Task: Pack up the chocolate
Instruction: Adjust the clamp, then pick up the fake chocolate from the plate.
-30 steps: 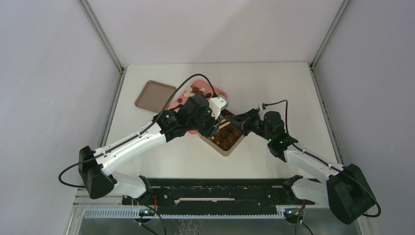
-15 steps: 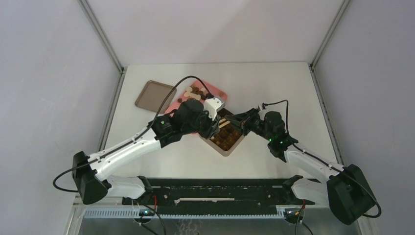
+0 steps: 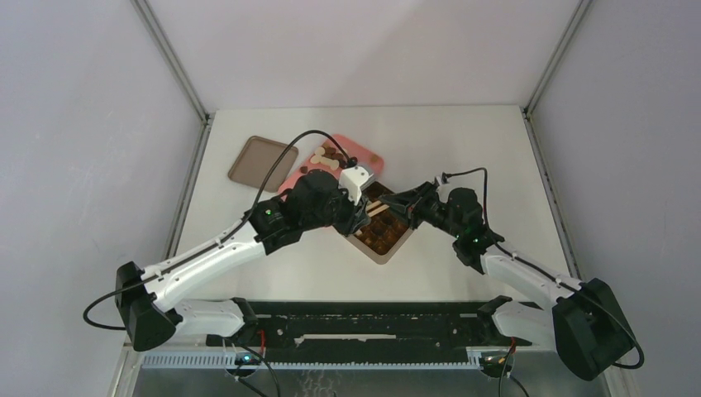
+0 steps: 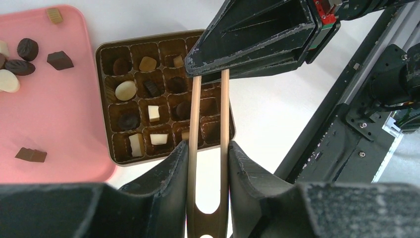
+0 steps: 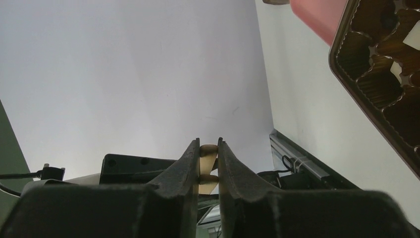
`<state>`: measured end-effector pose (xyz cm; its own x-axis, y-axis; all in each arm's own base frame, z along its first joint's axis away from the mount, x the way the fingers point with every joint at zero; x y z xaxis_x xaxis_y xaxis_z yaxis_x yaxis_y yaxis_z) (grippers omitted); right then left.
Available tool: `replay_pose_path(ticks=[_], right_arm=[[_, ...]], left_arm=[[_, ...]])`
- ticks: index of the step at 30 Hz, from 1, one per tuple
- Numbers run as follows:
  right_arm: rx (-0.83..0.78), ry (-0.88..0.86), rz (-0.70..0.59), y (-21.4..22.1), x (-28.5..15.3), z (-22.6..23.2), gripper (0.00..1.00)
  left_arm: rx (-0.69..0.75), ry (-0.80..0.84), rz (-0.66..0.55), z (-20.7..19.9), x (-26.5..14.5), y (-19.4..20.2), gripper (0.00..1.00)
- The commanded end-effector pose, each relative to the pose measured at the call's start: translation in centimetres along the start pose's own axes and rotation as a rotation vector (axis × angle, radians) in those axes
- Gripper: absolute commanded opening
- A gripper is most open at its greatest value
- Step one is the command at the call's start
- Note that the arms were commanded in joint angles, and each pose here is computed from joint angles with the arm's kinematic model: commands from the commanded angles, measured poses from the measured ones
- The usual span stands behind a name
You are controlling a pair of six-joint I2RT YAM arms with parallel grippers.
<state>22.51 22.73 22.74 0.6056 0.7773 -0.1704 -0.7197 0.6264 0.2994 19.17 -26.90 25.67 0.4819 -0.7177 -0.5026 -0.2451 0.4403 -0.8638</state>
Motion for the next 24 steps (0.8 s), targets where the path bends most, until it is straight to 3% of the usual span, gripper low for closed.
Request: replay_pose_path(ticks=[1, 5, 11, 19, 24], right_arm=[[-0.097, -0.044, 0.022, 0.4, -1.1, 1.2, 0.32], [-0.190, -0.021, -0.059, -0.9, -2.5, 1.9, 0.52], [-0.298, 0.062, -0.251, -4.3, -6.4, 1.6, 0.68], [-0.499, 0.201, -0.490, -7.6, -13.0, 1.5, 0.82], [-0.644, 0.313, -0.652, -9.2, -16.7, 1.7, 0.84]], left_arm=[[-0.033, -0.064, -0.065, 1.0, -0.5, -1.9, 0.26], [-0.054, -0.141, -0.012, 2.1, -0.7, -1.1, 0.27], [-0.069, -0.253, 0.117, 4.2, -1.3, 0.2, 0.29], [-0.148, -0.377, 0.294, 7.9, -2.0, 2.6, 0.32], [-0.252, -0.433, 0.407, 10.6, -2.2, 4.7, 0.33]])
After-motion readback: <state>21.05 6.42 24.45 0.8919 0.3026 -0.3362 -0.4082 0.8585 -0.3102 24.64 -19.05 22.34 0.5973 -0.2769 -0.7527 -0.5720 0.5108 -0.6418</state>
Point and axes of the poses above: each gripper's point midway between its finger pads, its own x axis out along the fingers, its own z axis along the line the jaws close on, y = z × x, the point moved 5 cm from there along -x, back along the fingers, and after that the axes turned 10 degrees about x, right-handed, at the moved point
